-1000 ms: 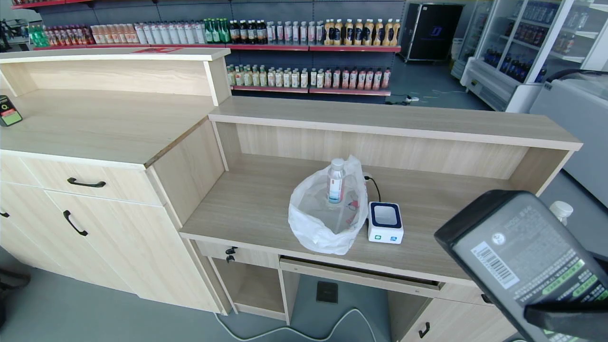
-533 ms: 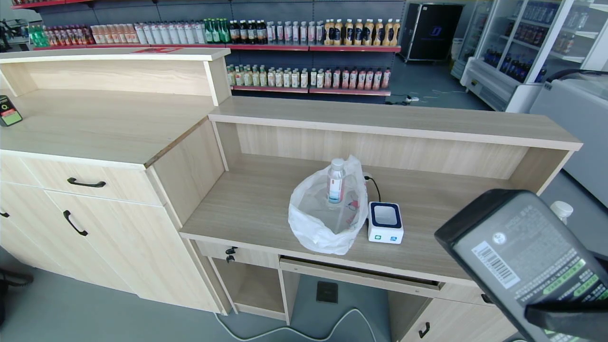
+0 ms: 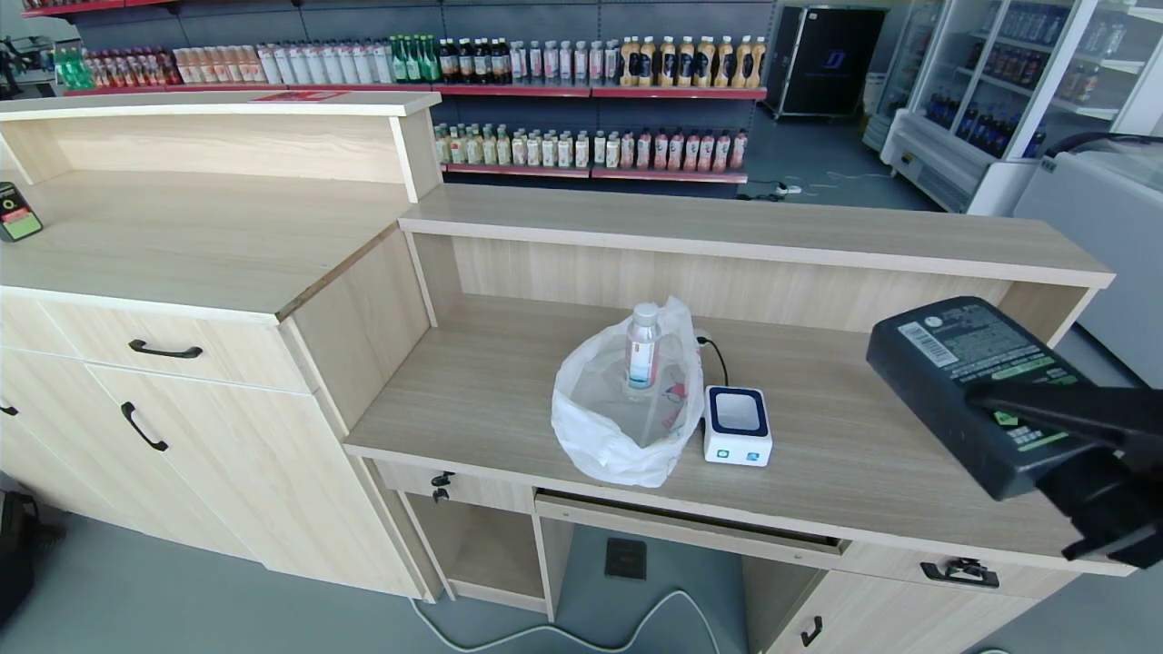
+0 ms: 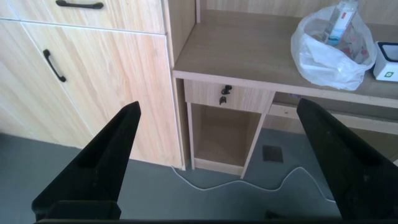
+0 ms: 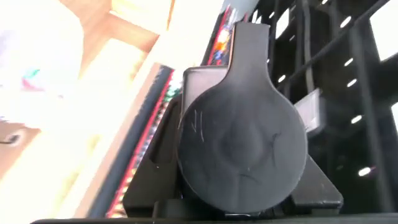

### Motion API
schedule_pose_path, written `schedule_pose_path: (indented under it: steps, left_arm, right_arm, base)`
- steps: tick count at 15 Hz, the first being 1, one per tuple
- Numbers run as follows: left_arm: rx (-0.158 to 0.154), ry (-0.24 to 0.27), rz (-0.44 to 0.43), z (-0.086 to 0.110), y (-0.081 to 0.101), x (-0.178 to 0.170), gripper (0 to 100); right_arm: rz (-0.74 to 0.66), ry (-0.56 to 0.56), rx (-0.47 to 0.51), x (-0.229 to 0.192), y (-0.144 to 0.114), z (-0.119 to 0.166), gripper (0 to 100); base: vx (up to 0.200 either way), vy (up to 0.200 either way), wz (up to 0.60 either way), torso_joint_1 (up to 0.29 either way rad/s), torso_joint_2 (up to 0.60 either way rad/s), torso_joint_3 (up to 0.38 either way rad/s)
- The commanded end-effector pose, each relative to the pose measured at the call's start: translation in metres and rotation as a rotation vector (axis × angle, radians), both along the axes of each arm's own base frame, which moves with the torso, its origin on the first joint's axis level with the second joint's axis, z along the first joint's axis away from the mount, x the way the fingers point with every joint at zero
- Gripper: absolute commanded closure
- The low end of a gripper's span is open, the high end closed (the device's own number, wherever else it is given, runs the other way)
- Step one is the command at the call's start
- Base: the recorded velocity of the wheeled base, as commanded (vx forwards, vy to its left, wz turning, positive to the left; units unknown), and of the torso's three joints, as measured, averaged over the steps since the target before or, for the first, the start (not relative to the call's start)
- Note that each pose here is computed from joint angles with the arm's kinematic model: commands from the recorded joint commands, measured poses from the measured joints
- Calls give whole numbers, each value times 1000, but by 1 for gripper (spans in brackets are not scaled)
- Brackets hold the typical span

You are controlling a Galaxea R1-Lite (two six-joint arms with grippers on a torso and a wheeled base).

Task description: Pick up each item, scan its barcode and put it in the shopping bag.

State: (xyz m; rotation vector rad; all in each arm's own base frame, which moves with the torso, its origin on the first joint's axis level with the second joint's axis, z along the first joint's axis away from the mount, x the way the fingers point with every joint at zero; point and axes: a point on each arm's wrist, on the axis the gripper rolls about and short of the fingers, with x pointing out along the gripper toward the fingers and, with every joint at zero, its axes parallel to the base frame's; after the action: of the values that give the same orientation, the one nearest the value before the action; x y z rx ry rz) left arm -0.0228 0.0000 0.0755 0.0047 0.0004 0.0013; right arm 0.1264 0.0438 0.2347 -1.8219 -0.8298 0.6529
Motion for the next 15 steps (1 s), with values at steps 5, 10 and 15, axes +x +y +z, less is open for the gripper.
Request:
schedule_pose_path:
  steps: [5,10,15]
  left_arm:
    - [0,0,0,0,0,0,0]
    - [0,0,0,0,0,0,0]
    - [0,0,0,0,0,0,0]
  right_arm:
    - [-401,501,488,-5,-57,-16,100]
    - [-436,742,617,5,-67,-36,100]
    - [-885,904,1325,19,-67,-21,100]
  base:
    - [0,0,0,0,0,0]
    - [0,0,120,1,0,1]
    - [0,0,600,5,2,3]
